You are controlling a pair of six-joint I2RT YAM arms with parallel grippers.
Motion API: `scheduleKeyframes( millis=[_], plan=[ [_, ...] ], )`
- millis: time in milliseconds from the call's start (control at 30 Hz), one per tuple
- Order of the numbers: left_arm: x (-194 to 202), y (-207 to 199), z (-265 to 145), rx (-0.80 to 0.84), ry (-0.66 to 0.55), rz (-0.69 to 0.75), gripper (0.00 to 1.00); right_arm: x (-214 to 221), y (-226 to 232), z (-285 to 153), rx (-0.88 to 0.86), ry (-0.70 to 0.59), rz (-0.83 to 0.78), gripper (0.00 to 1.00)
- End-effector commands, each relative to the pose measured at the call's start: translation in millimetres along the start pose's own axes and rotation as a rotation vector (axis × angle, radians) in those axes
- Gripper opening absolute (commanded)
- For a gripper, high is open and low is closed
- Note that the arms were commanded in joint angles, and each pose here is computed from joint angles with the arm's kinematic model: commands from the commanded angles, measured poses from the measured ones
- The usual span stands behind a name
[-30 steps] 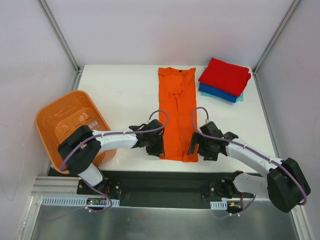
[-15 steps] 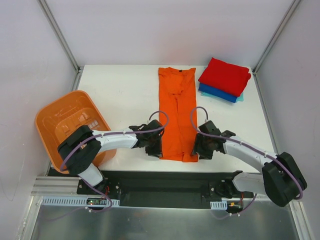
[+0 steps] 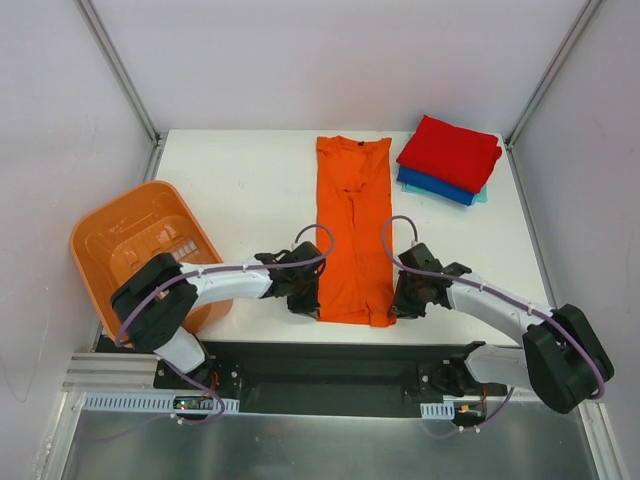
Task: Fold and stack the t-shirts
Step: Fold the tshirt
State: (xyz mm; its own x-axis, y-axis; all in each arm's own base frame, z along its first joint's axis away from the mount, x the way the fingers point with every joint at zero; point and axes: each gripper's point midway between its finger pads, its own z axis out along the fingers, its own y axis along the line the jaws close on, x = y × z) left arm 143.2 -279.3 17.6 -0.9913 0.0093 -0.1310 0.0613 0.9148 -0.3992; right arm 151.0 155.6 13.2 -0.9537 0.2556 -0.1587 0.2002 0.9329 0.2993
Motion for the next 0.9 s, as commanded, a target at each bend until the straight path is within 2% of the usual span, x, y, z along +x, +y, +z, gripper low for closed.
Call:
scheduleKeyframes(
  millis=[0,100,133,200,533,633,800,867],
  plan=[
    [24.8,22.7,-6.9,-0.064,0.069,0.023,0.00,14.8,-14.4,7.9,0.039,0.048,0.009,0.19],
    [29.9,25.1,-7.3,-0.061,0.084,0.015,0.00,17.8,-9.7,7.4,0.005,0.061,0.002,0.12],
    [31.0,24.7,-7.6,-0.058,0.086,0.014,0.00,21.5,-8.6,7.7,-0.011,0.076,-0.002,0.05],
    [32.0,21.2,-10.8,-0.041,0.086,0.006,0.00,30.1,5.8,2.7,-0.099,0.104,-0.021,0.01],
    [55.5,6.2,-32.9,0.036,0.056,-0.025,0.00,79.6,17.4,-19.7,-0.222,0.129,-0.006,0.01],
    [59.5,-3.3,-41.1,0.073,0.042,-0.011,0.00,73.3,16.4,-33.3,-0.206,0.071,-0.013,0.01],
    [33.9,-16.0,-59.8,0.117,-0.099,0.011,0.00,38.9,29.6,-62.6,-0.222,-0.097,-0.074,0.01],
    [18.2,-24.9,-67.3,0.127,-0.159,0.030,0.00,22.5,22.4,-65.3,-0.144,-0.164,-0.084,0.01]
  ],
)
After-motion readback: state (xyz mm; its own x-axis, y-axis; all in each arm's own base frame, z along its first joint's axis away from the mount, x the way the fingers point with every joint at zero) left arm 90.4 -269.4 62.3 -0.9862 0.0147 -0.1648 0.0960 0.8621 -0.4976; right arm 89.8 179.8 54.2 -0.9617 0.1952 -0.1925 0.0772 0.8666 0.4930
